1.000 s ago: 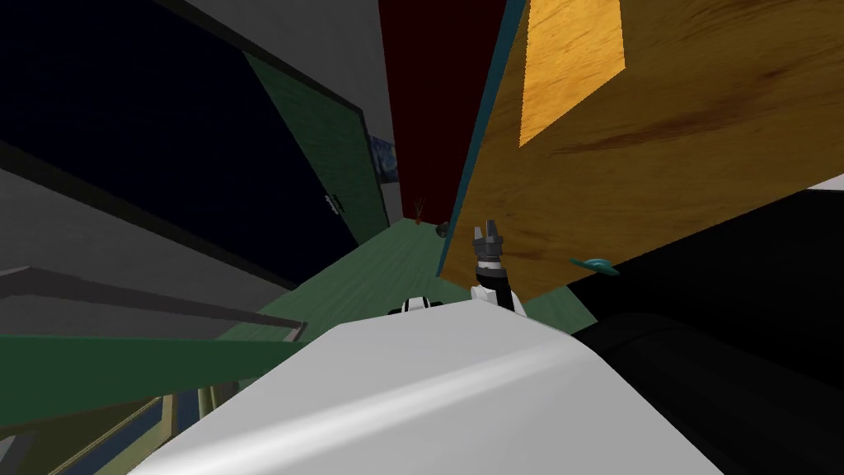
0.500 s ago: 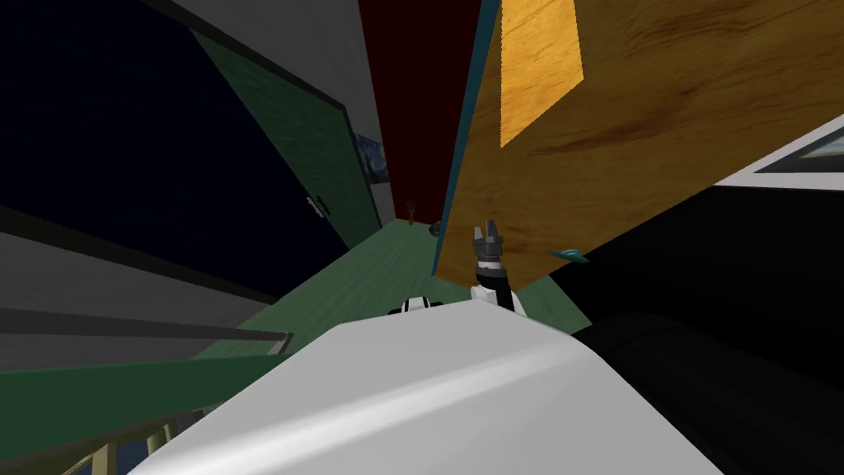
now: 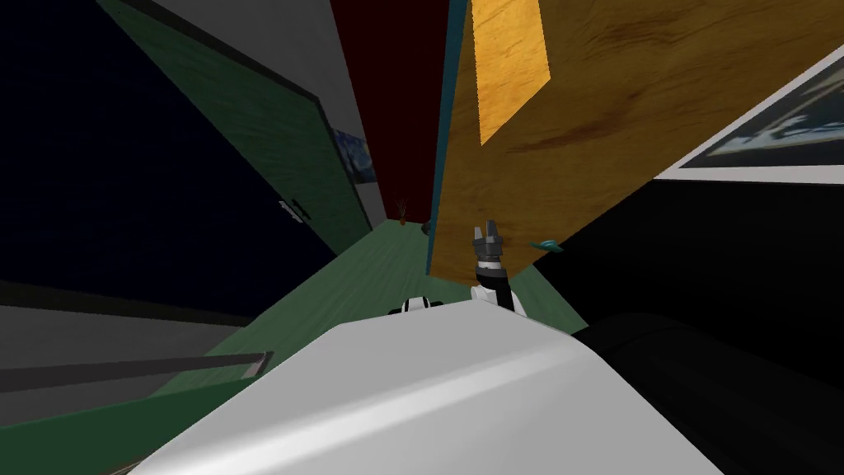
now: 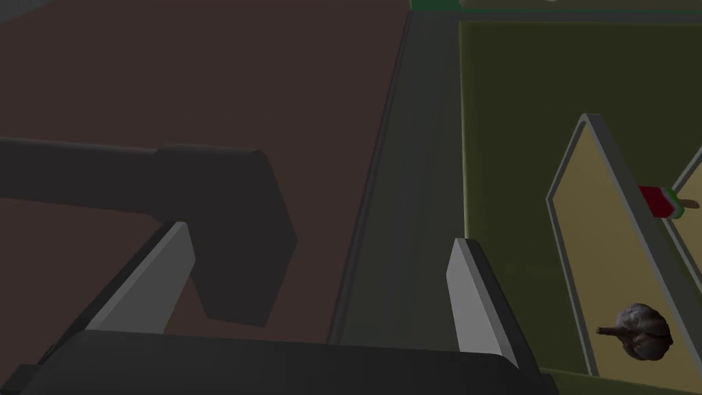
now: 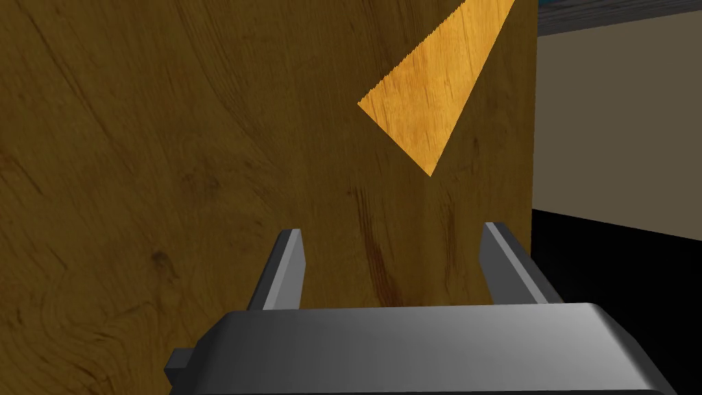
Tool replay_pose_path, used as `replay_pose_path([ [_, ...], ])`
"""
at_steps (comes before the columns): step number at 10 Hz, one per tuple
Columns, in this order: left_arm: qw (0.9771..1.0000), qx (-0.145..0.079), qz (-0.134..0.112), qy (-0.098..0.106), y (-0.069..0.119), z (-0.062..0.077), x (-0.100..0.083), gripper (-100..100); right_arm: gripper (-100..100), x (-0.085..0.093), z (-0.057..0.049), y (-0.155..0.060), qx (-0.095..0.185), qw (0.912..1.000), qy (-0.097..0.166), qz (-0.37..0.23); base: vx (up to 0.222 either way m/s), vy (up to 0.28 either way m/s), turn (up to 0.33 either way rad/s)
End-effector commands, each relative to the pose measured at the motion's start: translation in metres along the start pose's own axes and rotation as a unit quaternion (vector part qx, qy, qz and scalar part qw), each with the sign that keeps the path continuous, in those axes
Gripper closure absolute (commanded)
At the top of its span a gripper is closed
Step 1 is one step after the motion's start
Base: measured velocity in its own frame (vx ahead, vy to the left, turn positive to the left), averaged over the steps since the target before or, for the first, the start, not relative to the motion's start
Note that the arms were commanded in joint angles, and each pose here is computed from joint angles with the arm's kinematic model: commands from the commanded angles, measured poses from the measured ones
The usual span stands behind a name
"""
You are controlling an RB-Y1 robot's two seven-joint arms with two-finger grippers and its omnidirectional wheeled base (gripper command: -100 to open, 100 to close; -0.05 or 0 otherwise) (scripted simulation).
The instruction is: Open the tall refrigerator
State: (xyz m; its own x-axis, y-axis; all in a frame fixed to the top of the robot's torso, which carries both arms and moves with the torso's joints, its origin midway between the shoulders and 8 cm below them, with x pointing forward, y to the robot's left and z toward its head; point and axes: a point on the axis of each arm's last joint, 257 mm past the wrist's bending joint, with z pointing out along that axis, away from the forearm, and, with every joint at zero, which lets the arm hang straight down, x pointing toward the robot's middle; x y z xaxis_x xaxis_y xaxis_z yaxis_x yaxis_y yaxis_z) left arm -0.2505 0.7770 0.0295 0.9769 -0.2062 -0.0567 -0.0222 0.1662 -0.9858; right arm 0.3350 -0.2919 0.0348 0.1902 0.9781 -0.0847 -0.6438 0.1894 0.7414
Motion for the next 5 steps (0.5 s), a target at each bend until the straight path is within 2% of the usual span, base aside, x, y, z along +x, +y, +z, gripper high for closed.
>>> replay_pose_path([
  [1,0.9974,-0.064,-0.011,0.032,0.076,-0.016,0.047,100,0,0.000,0.000,0.000,0.000,1.0000,0.000,0.000,-0.069,0.135,0.416],
  [2,0.9962,-0.071,-0.016,0.049,0.084,-0.014,0.067,100,0,0.000,0.000,0.000,0.000,1.0000,0.000,0.000,-0.043,0.086,0.376],
  [3,0.9954,-0.076,-0.026,0.051,0.092,-0.012,0.074,100,0,0.000,0.000,0.000,0.000,1.0000,0.000,0.000,-0.006,0.034,0.138],
  [4,0.9917,-0.109,-0.023,0.064,0.131,-0.031,0.097,100,0,0.000,0.000,0.000,0.000,1.0000,0.000,0.000,-0.016,0.109,0.327],
  [5,0.9882,-0.126,-0.024,0.084,0.149,-0.036,0.120,100,0,0.000,0.000,0.000,0.000,1.0000,0.000,0.000,-0.032,0.150,0.494],
])
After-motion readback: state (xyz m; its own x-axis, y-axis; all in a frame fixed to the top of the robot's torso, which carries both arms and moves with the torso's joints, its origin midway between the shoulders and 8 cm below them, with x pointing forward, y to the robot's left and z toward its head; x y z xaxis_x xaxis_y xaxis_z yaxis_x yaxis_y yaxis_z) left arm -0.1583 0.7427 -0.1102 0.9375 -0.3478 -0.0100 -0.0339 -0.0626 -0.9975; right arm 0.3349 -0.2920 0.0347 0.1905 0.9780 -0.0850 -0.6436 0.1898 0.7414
